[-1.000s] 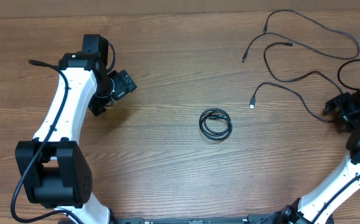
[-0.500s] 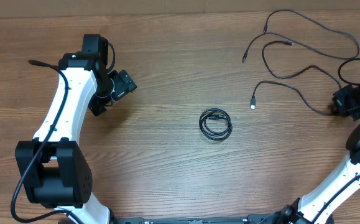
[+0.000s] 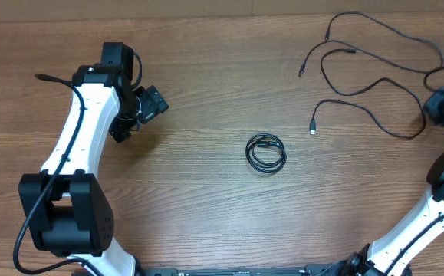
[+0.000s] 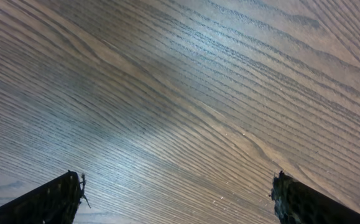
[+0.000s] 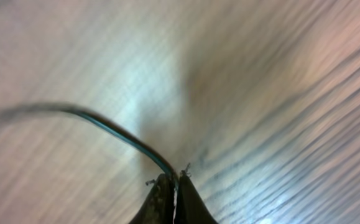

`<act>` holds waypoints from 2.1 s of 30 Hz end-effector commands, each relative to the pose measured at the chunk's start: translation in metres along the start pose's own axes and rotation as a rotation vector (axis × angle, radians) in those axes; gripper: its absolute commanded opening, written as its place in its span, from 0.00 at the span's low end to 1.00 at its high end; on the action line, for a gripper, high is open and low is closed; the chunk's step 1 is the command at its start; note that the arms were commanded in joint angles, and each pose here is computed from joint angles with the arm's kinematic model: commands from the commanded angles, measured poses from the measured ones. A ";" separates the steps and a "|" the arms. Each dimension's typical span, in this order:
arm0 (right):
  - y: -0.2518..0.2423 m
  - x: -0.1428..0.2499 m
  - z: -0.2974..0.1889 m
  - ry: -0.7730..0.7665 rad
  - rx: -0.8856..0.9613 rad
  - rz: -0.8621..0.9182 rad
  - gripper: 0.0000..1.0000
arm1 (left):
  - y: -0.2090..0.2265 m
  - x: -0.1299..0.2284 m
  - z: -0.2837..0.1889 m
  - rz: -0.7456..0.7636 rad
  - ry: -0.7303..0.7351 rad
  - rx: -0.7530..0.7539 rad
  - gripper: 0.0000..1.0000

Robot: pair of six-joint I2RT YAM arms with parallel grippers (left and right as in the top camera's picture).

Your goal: Untangle cables

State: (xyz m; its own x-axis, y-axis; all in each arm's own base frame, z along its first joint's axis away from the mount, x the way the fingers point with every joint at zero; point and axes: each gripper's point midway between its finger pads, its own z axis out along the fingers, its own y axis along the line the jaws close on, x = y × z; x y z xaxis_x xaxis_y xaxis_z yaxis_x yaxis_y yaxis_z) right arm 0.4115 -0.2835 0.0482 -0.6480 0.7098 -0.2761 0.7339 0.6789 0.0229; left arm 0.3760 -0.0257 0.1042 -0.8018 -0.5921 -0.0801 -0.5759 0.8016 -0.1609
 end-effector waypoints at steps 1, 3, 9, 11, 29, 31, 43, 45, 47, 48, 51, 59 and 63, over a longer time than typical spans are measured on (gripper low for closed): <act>0.004 -0.043 -0.038 -0.125 -0.014 0.001 0.04 | -0.001 -0.002 -0.004 0.028 -0.017 0.006 1.00; 0.012 -0.048 -0.049 -0.133 -0.060 0.018 0.12 | -0.002 -0.003 -0.004 0.028 -0.018 0.007 1.00; 0.018 -0.012 -0.036 0.007 -0.093 0.048 0.29 | -0.002 -0.004 -0.004 0.029 -0.023 0.010 0.99; 0.015 0.006 -0.027 0.070 -0.076 0.084 0.32 | -0.002 -0.004 -0.004 0.029 -0.023 0.010 1.00; 0.003 0.091 0.032 0.286 -0.039 0.100 0.36 | -0.002 -0.003 -0.004 0.029 -0.020 0.008 1.00; 0.003 0.093 0.035 0.283 -0.040 0.100 0.29 | -0.002 -0.003 -0.004 0.029 -0.020 0.008 0.99; 0.002 0.038 0.023 0.115 -0.070 0.046 0.04 | -0.002 -0.003 -0.004 0.029 -0.019 0.007 1.00; 0.006 0.024 0.015 0.075 -0.093 -0.059 0.04 | -0.002 -0.003 -0.004 0.029 -0.019 0.007 1.00; 0.010 0.013 0.008 0.040 -0.100 -0.175 0.04 | -0.002 -0.003 -0.004 0.029 -0.020 0.008 1.00; 0.011 0.009 0.005 0.026 -0.101 -0.215 0.04 | -0.002 -0.003 -0.004 0.029 -0.020 0.008 0.99; 0.009 -0.005 -0.001 -0.019 -0.092 -0.219 0.04 | -0.002 -0.003 -0.004 0.029 -0.019 0.007 1.00; 0.012 -0.039 -0.022 -0.124 -0.104 -0.131 0.89 | -0.002 -0.004 -0.004 0.029 -0.023 0.010 1.00; 0.027 -0.038 -0.024 -0.114 -0.179 -0.091 0.89 | -0.002 -0.004 -0.004 0.029 -0.023 0.010 1.00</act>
State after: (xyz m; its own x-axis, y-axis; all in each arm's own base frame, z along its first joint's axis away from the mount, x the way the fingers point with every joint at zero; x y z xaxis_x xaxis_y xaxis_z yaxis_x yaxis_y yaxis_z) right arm 0.4401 -0.2902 0.0726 -0.7157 0.5890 -0.3753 0.6041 0.7917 0.0905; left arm 0.3785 -0.0258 0.1046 -0.8010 -0.5922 -0.0882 -0.5742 0.8015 -0.1671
